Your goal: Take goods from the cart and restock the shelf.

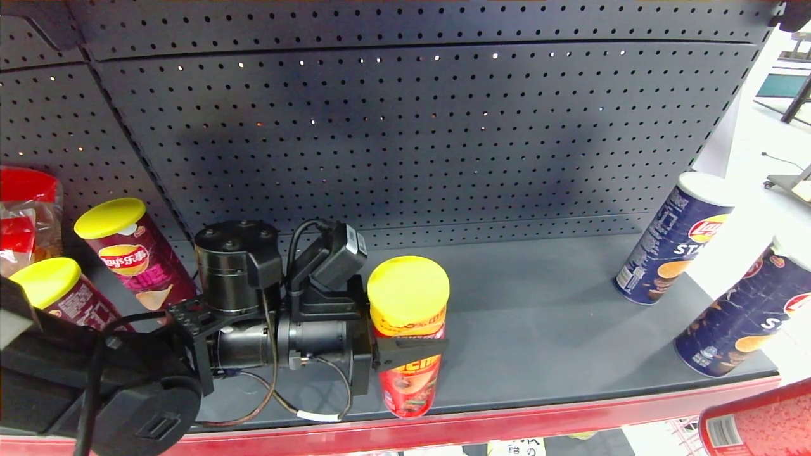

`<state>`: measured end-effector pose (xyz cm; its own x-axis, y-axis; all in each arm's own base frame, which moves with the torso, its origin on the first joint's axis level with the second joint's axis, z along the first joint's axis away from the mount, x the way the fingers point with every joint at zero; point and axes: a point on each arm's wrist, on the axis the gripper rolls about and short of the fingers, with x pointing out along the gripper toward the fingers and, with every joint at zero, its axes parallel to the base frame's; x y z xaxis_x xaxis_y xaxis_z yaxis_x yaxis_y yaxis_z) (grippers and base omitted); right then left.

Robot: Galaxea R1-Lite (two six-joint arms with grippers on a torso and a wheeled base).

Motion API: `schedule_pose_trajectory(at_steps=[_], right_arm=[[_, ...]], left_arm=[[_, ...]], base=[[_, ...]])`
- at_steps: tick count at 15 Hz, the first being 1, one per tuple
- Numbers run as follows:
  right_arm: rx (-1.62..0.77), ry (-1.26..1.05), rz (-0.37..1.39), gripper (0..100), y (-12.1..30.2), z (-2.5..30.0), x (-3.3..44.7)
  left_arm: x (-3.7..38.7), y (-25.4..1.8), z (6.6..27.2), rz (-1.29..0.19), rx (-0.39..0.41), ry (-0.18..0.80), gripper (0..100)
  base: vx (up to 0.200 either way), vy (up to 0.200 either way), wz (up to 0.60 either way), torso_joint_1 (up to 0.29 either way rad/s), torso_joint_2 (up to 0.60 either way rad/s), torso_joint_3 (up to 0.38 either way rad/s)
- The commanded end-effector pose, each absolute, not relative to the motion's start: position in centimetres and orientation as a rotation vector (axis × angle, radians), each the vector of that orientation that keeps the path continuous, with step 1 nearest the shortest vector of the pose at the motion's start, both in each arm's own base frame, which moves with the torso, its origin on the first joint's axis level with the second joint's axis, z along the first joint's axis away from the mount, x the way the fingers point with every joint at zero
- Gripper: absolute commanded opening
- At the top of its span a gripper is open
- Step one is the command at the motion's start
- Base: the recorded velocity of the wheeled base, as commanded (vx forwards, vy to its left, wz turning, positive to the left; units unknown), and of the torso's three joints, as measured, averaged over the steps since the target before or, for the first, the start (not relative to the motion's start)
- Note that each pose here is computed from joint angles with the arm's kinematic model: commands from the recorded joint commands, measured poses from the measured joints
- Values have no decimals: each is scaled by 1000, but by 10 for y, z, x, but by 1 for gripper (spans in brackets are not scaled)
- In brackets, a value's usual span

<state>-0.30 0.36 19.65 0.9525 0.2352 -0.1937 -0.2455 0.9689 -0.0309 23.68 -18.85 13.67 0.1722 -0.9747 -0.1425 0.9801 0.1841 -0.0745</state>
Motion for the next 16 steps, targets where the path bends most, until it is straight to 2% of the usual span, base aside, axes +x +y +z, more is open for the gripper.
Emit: schedule_pose_trajectory(at_steps=[1,6,7,15,16], right_arm=[[-56,182,245,0,4,197,-3],[-57,184,245,0,4,198,-2],[-57,182,245,0,4,198,-2],[-57,184,248,0,4,205,2],[-60,189,255,0,5,214,9]], left_arm=[[236,-189,135,-1390,38,178,0],[234,-187,131,-1376,41,194,0],[232,-185,129,-1374,42,196,100],[215,-169,131,-1362,36,187,100],[204,-157,131,-1337,35,195,100]], base=[[0,0,0,0,0,0],[0,0,0,0,0,0],[0,0,0,0,0,0],[0,0,0,0,0,0],[0,0,0,0,0,0]])
